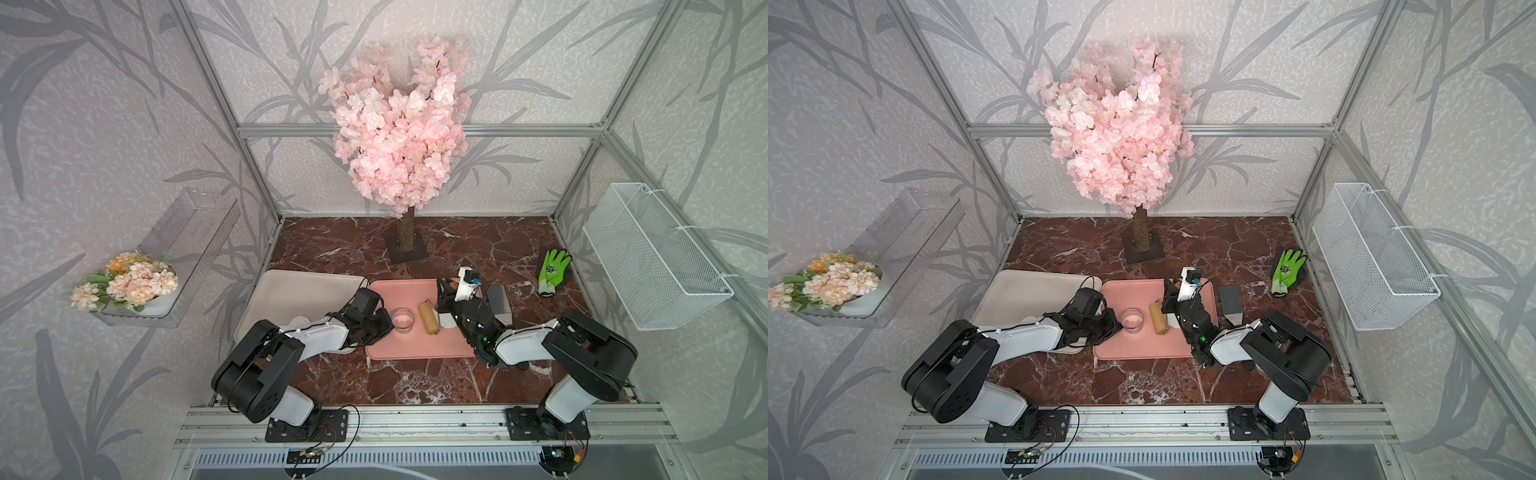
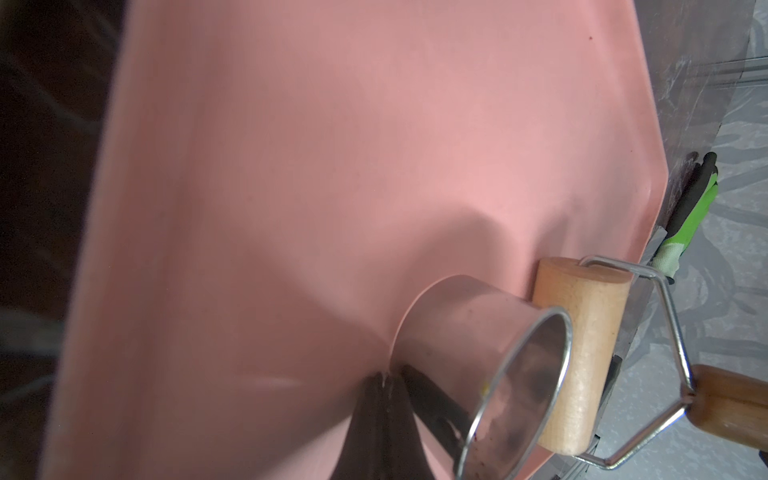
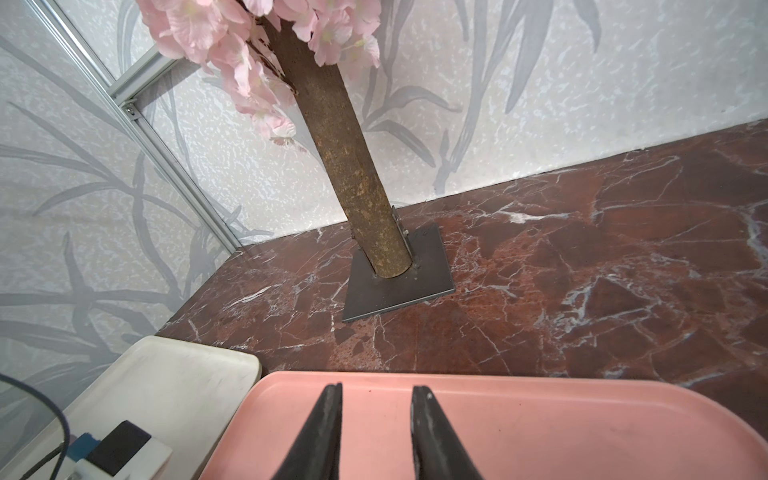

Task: Roll out the dumpling wrappers from the dough
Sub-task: Flatten out the dough on the work surface.

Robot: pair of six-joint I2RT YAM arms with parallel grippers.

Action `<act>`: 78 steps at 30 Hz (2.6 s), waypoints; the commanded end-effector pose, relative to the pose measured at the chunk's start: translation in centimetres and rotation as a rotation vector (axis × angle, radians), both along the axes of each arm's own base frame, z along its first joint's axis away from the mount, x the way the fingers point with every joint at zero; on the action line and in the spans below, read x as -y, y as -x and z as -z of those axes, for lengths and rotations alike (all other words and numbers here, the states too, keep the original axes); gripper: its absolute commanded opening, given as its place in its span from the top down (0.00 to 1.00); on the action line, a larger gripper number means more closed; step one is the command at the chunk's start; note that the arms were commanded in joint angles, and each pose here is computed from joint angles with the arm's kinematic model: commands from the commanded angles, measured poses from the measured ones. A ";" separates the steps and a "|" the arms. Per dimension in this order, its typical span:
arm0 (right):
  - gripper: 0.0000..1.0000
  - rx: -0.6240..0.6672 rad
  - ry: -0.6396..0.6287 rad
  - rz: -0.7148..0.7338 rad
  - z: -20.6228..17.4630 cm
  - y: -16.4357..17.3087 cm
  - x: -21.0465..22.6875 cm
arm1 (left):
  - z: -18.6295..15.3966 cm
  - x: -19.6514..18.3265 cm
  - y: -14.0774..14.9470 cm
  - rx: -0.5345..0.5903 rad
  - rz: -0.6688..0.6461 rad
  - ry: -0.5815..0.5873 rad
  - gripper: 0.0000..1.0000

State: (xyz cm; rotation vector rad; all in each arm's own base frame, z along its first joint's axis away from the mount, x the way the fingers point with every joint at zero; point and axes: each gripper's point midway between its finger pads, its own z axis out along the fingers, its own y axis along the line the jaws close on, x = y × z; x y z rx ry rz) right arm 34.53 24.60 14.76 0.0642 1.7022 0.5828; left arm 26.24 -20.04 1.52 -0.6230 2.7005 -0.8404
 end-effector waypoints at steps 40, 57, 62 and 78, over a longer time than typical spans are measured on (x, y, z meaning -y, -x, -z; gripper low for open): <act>1.00 -0.160 0.171 -0.009 6.9 2.4 3.4 | 5.2 -4.5 5.3 -0.220 -0.024 -0.201 1.00; 1.00 -0.145 0.153 -0.043 6.0 2.3 1.4 | 5.2 -4.5 5.3 -0.220 -0.019 -0.203 1.00; 1.00 -0.038 0.112 -0.072 0.0 1.9 0.6 | 5.1 -4.5 5.2 -0.217 -0.021 -0.199 1.00; 1.00 -0.046 0.126 0.095 0.5 0.7 6.5 | 5.2 -4.3 5.3 -0.219 -0.018 -0.196 1.00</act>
